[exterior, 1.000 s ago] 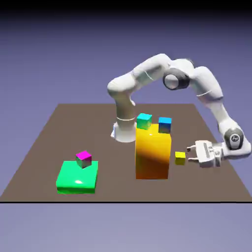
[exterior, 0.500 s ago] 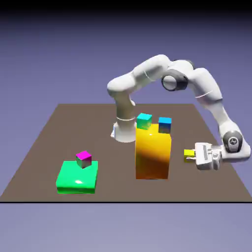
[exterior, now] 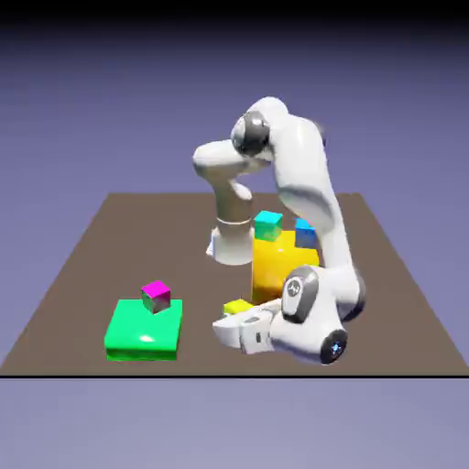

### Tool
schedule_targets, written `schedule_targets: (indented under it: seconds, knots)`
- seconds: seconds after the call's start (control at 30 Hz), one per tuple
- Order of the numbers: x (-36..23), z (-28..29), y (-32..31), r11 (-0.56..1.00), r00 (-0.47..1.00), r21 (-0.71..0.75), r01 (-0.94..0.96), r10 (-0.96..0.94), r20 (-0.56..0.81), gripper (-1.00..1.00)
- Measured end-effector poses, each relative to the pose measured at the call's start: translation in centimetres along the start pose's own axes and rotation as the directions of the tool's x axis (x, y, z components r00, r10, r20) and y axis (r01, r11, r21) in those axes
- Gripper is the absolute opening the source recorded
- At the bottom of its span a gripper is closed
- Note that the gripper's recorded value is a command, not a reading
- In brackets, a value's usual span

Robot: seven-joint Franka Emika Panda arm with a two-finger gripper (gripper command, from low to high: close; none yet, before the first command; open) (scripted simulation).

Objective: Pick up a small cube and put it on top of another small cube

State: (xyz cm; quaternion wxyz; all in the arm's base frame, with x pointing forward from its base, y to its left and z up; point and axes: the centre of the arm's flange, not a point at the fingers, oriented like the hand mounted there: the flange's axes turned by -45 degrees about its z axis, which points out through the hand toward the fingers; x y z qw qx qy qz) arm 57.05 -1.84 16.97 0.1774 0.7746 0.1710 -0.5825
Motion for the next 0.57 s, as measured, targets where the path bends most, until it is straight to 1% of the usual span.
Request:
schedule_targets:
  seconds: [0.17,0.23,0.3,0.5,0.53,0.57]
  knots:
    - [-4.0,7.9,11.0,0.960,0.998,0.278,-0.037,0.021,0.059,-1.00]
    - [-5.3,11.1,13.6,0.925,0.997,0.377,-0.044,0.014,0.081,-1.00]
    - [-4.4,11.3,12.3,0.922,0.994,0.386,-0.031,-0.011,0.105,-1.00]
    - [-3.0,16.3,10.3,0.922,0.994,0.386,-0.031,-0.010,0.105,-1.00]
    - [-3.0,16.4,10.3,0.922,0.994,0.386,-0.031,-0.011,0.105,1.00]
    - [-3.0,16.4,10.3,0.923,0.994,0.384,-0.031,-0.011,0.105,1.00]
